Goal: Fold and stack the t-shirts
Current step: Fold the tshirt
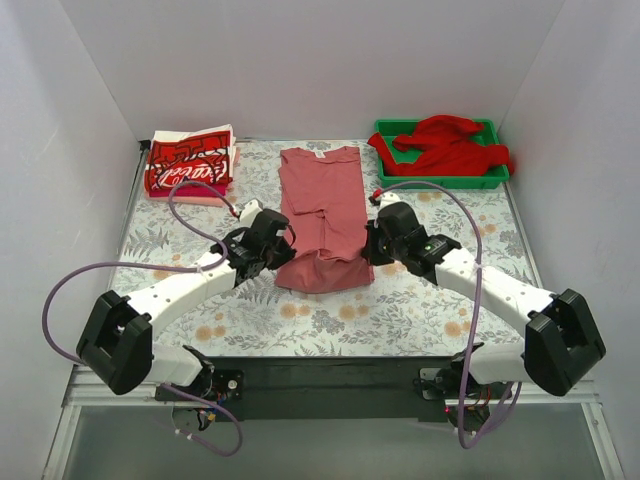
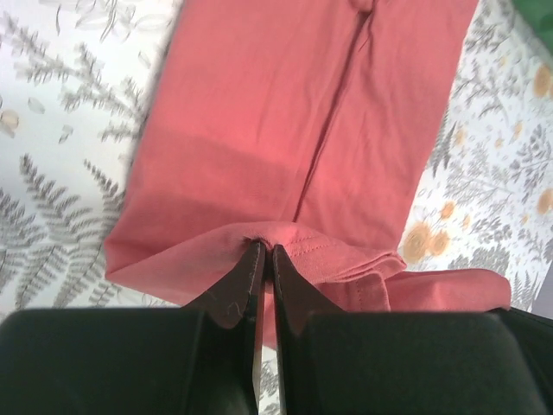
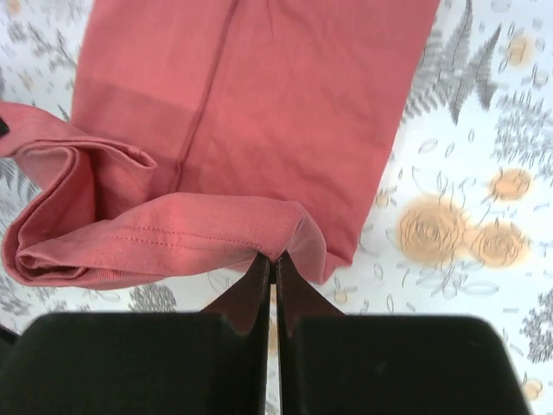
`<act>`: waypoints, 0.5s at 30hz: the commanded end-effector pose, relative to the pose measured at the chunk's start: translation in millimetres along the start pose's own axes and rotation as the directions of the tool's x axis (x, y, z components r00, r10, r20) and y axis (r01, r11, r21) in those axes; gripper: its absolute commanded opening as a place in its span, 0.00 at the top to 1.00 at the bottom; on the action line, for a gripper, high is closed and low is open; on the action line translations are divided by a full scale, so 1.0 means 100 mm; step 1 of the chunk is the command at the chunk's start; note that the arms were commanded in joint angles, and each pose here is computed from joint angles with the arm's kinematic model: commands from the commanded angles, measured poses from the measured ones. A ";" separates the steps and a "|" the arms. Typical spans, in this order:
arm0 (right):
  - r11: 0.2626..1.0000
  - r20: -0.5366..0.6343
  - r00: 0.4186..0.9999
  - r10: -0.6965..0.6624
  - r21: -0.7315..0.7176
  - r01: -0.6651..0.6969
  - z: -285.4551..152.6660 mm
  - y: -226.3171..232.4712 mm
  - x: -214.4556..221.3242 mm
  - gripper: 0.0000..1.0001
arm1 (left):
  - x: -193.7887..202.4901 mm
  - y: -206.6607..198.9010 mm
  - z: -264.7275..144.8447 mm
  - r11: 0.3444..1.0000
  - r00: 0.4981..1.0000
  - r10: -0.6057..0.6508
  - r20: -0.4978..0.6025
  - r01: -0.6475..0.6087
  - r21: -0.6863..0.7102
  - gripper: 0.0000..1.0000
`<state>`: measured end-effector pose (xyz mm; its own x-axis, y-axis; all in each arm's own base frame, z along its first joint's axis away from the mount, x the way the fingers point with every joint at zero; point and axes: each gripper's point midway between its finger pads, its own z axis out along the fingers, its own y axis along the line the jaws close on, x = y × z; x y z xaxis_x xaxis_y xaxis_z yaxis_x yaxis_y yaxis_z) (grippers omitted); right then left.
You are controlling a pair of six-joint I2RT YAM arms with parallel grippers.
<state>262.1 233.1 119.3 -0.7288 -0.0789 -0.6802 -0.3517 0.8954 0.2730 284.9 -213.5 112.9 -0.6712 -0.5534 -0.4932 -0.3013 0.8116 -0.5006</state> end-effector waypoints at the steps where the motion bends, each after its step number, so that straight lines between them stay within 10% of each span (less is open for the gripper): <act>1: 0.996 0.108 0.994 -0.021 -0.085 0.030 0.03 0.14 -0.54 0.99 | -0.40 -0.32 0.00 0.997 0.995 0.006 0.103 -0.014 0.079 1.00; 15: 0.997 0.101 0.994 -0.033 -0.064 0.040 0.40 -0.22 -1.01 0.99 | -1.00 -0.40 0.45 0.998 0.989 0.005 0.146 -0.015 0.066 1.00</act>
<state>343.7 229.4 130.6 -0.7134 -0.0621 -0.6980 -0.3584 0.8883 0.2873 374.9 -198.6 127.7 -0.5956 -0.5723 -0.5637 -0.2913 0.8078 -0.5125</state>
